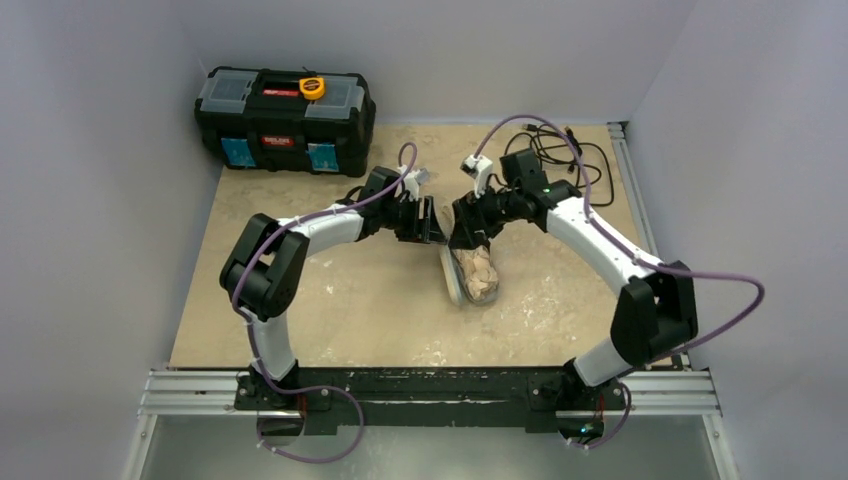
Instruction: Open the umbrella
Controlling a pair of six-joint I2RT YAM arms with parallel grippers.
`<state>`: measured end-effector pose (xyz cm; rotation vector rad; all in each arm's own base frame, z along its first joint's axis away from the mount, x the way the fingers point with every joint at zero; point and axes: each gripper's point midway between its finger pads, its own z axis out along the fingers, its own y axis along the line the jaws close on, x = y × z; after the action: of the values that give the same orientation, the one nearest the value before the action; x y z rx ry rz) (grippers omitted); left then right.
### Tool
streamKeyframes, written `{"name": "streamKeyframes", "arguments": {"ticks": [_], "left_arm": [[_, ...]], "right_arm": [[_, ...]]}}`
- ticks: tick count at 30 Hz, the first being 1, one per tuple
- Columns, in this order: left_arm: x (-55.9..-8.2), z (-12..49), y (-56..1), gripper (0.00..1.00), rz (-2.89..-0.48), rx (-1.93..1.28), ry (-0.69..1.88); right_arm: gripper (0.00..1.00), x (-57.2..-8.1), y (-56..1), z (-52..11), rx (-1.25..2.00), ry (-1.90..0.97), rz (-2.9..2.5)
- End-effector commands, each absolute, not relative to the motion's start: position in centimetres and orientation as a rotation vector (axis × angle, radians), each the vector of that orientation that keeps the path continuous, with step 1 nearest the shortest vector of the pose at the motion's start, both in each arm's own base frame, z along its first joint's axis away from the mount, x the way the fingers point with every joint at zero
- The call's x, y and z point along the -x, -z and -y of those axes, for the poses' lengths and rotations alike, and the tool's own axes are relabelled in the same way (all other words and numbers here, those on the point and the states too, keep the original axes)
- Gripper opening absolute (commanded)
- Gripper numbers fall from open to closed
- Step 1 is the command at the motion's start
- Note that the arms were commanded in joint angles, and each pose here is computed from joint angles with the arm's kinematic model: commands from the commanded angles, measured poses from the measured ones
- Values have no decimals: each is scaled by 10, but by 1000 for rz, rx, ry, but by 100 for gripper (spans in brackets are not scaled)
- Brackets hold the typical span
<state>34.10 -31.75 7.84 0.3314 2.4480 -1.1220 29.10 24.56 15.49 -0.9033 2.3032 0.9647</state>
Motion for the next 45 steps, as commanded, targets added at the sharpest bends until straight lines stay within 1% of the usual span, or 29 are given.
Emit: {"name": "streamKeyframes", "arguments": {"ticks": [1,2,6,8,10,12,16,19,23,27,28,29,30,32,33,35,37,40,45], "left_arm": [[-336,322,-93,56,-2405,-350,1173],[-335,322,-93,55,-2407,-351,1177],[-335,319,-85,48,-2433,-319,1161],[-332,318,-81,47,-2447,-306,1163],[-330,317,-80,45,-2454,-304,1172],[-335,321,-85,45,-2414,-315,1184],[-336,321,-88,42,-2400,-323,1187],[-336,322,-90,40,-2392,-325,1189],[-337,322,-92,36,-2384,-324,1197],[-340,319,-92,35,-2384,-317,1184],[-339,318,-92,34,-2388,-319,1181],[-340,317,-90,31,-2392,-318,1175],[-340,315,-89,28,-2400,-312,1166],[-341,309,-83,19,-2439,-292,1136],[-341,306,-80,17,-2459,-275,1128],[-343,300,-78,17,-2476,-244,1118],[-345,294,-79,16,-2485,-229,1099],[-349,280,-81,15,-2502,-218,1043],[-358,249,-83,10,-2554,-140,955]], "right_arm": [[81,-317,-169,-200,715,-573,-2344],[80,-316,-158,-189,695,-500,-2388],[82,-307,-127,-180,696,-439,-2482],[86,-302,-116,-185,709,-450,-2521],[93,-297,-109,-194,712,-488,-2536],[95,-295,-104,-202,720,-501,-2537],[89,-293,-85,-212,710,-489,-2566],[82,-299,-75,-216,707,-453,-2568],[74,-307,-62,-215,717,-395,-2573],[73,-301,-43,-210,739,-370,-2631],[69,-299,-39,-209,740,-365,-2637],[64,-300,-38,-208,741,-361,-2633],[55,-301,-38,-209,744,-363,-2630],[34,-301,-42,-213,751,-392,-2625],[24,-302,-45,-215,761,-402,-2613],[10,-306,-58,-220,759,-443,-2569],[0,-308,-75,-225,799,-483,-2497],[0,-313,-90,-225,789,-517,-2454],[0,-331,-134,-225,703,-718,-2351]]}}
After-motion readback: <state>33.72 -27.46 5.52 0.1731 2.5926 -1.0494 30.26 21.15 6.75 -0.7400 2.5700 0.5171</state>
